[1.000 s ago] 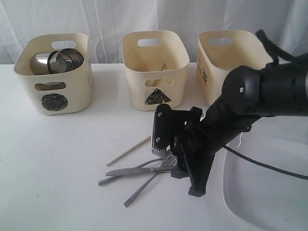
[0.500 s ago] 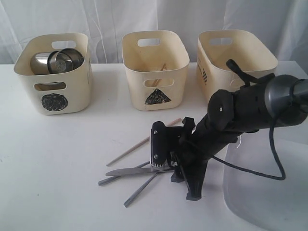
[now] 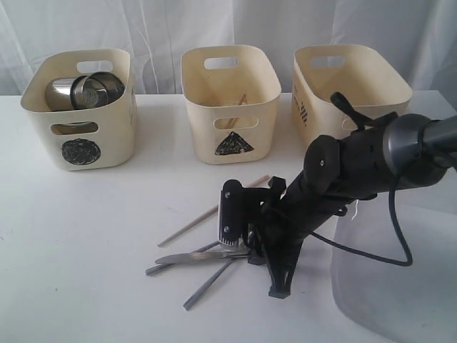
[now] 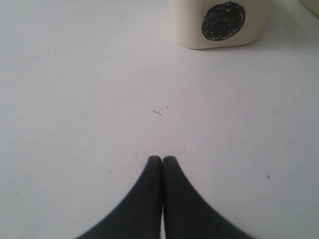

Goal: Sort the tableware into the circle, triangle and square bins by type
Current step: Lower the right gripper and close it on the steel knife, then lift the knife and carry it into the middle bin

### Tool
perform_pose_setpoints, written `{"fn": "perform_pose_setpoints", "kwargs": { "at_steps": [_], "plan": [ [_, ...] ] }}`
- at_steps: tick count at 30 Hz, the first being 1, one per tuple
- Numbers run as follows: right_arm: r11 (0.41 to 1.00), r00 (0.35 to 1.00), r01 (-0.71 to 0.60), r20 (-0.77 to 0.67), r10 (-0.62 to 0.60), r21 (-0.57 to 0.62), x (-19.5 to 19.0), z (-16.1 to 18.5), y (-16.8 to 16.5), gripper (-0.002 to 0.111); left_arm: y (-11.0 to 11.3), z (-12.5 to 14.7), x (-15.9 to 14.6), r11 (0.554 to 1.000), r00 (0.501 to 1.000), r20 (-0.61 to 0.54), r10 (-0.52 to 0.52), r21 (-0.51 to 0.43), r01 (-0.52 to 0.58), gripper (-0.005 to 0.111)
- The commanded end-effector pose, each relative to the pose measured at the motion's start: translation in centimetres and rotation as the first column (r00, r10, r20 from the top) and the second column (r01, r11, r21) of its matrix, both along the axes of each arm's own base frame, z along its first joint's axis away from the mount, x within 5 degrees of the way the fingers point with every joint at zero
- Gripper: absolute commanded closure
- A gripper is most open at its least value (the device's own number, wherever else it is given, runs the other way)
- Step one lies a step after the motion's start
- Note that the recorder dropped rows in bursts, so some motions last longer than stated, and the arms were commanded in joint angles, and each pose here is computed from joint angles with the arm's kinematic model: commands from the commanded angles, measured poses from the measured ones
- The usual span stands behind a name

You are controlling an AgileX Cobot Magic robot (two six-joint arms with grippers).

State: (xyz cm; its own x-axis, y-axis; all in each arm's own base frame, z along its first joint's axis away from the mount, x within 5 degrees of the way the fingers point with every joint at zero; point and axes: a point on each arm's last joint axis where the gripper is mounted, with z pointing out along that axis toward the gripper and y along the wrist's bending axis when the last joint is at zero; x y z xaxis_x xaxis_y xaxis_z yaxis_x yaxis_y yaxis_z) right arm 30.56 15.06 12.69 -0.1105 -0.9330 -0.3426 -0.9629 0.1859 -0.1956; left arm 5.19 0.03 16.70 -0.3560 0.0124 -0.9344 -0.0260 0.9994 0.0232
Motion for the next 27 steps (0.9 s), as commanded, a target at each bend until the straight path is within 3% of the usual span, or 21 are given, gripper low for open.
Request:
{"fn": "perform_pose_setpoints", "kwargs": {
  "at_steps": [1,5,11,18,27],
  "plan": [
    [0.999,0.999,-0.021,-0.041,0.02,-0.029,-0.3,-1.4,-0.2,0.095,0.0,0.0,0.0,1.0,1.0,0.004,0.001,-0.014,-0.001,0.107],
    [0.999,0.999,-0.022,-0.039,0.021,-0.031,-0.3,-1.4,-0.2,0.108,0.0,0.0,0.0,1.0,1.0,0.004,0.001,-0.014,-0.001,0.107],
    [1.0,1.0,-0.013,0.002,0.013,-0.02,-0.1,-0.6,-0.2,0.108,0.0,0.0,0.0,1.0,1.0,0.004,0.001,-0.014,-0.001,0.107],
    [1.0,0.991,0.003,0.13,-0.006,0.023,0.2,2.8,-0.2,0.108,0.0,0.0,0.0,1.0,1.0,0.004,0.001,-0.014,-0.001,0.107],
    [1.0,0.993,0.003,0.115,-0.005,0.019,0.1,2.4,-0.2,0.108,0.0,0.0,0.0,1.0,1.0,0.004,0.001,-0.014,-0.001,0.107]
  ]
}}
